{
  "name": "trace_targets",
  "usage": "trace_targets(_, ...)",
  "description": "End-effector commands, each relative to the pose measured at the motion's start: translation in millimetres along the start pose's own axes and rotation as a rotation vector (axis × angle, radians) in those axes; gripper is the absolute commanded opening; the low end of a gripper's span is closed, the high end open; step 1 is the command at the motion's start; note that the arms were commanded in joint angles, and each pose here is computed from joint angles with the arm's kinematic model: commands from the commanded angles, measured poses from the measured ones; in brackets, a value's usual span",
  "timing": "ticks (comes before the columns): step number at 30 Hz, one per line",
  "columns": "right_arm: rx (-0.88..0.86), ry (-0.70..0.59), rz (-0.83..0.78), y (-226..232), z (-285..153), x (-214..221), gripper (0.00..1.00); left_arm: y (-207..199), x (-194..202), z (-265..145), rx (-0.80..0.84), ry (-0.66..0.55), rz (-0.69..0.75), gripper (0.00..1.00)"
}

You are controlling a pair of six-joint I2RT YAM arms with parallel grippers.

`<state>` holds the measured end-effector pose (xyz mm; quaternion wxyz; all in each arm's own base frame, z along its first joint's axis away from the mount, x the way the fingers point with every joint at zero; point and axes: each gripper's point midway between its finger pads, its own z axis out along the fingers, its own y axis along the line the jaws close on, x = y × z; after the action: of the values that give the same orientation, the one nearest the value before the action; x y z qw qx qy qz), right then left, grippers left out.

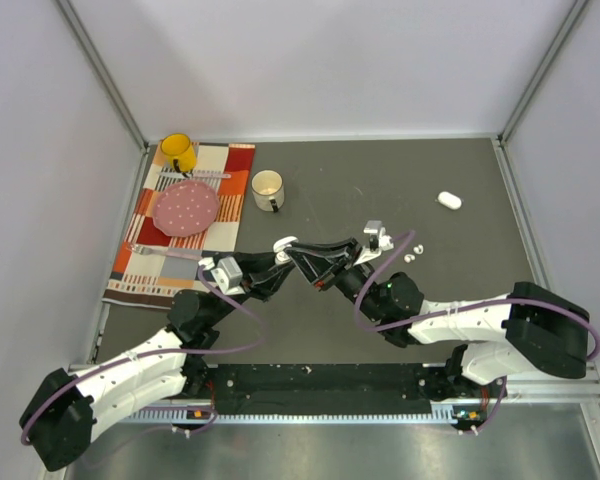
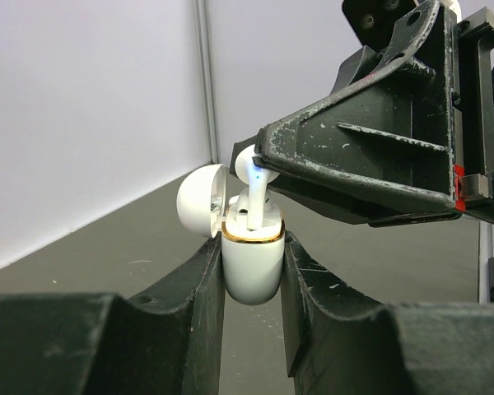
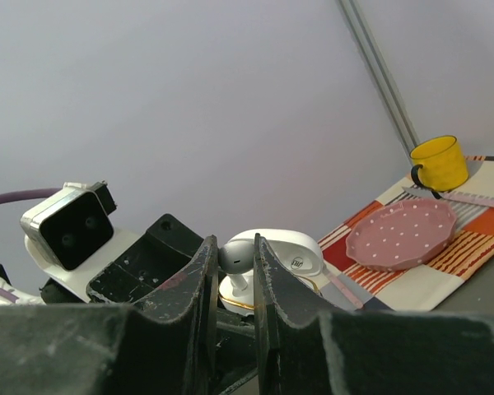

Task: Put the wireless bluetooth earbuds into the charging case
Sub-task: Insert the left earbud into the left side groove of the charging case.

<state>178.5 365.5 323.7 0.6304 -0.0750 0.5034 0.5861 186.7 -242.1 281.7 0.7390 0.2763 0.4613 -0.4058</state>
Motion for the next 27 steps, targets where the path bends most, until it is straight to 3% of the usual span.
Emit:
trace_targets(1, -0.042, -0.083, 0.028, 19, 5, -25, 0.00, -1, -29, 5, 0.008, -0.102, 0.033, 0.00)
trace_targets(27, -0.057, -0.051, 0.059, 24, 11, -13, 0.00, -1, -32, 7, 0.010, -0.113, 0.039, 0.00)
